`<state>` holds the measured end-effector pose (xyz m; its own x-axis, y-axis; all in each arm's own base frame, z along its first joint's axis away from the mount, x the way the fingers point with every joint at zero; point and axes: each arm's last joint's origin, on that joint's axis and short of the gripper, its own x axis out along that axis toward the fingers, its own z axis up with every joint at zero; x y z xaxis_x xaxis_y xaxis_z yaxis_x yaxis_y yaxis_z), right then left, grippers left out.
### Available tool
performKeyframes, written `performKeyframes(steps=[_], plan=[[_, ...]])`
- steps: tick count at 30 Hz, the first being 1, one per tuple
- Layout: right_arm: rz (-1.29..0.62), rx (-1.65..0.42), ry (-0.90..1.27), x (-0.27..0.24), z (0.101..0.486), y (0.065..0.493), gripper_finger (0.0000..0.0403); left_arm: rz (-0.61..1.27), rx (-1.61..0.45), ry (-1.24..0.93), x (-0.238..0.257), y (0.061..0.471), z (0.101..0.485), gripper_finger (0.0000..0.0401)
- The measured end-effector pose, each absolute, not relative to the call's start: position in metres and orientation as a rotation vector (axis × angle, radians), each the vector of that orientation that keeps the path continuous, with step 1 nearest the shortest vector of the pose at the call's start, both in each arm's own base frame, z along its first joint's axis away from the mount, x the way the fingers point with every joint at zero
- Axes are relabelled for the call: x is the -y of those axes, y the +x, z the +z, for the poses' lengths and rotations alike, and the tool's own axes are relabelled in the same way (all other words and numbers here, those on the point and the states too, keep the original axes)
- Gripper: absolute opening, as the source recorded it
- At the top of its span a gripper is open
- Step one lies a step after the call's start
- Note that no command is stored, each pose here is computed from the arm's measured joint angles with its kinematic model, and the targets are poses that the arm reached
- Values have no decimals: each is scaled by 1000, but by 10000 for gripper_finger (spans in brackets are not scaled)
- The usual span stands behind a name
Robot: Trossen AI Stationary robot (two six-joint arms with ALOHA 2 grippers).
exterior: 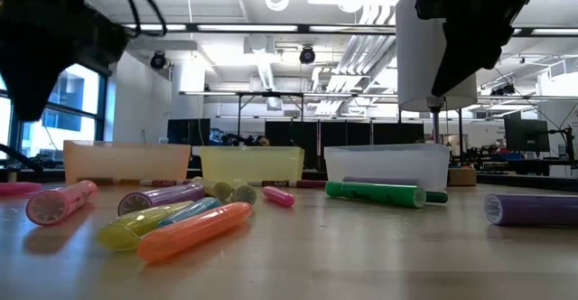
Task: Pick & Place Markers
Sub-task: Put the left pink pen into the yellow bin
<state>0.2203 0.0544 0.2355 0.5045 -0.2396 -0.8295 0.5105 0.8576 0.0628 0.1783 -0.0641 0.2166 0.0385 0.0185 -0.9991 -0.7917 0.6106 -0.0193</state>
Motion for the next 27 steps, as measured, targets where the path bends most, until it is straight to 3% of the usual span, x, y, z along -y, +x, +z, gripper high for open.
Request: performKeyframes(steps=[10,22,27], plan=[[-469,-915,355,-55,237,222,1,692,-1495,-784,65,160,164,121],[-451,-863,382,-56,239,227,2,645,-1465,-829,63,153,138,121],[-455,-847,384,-56,240,228,4,642,-1475,-807,62,150,134,97]])
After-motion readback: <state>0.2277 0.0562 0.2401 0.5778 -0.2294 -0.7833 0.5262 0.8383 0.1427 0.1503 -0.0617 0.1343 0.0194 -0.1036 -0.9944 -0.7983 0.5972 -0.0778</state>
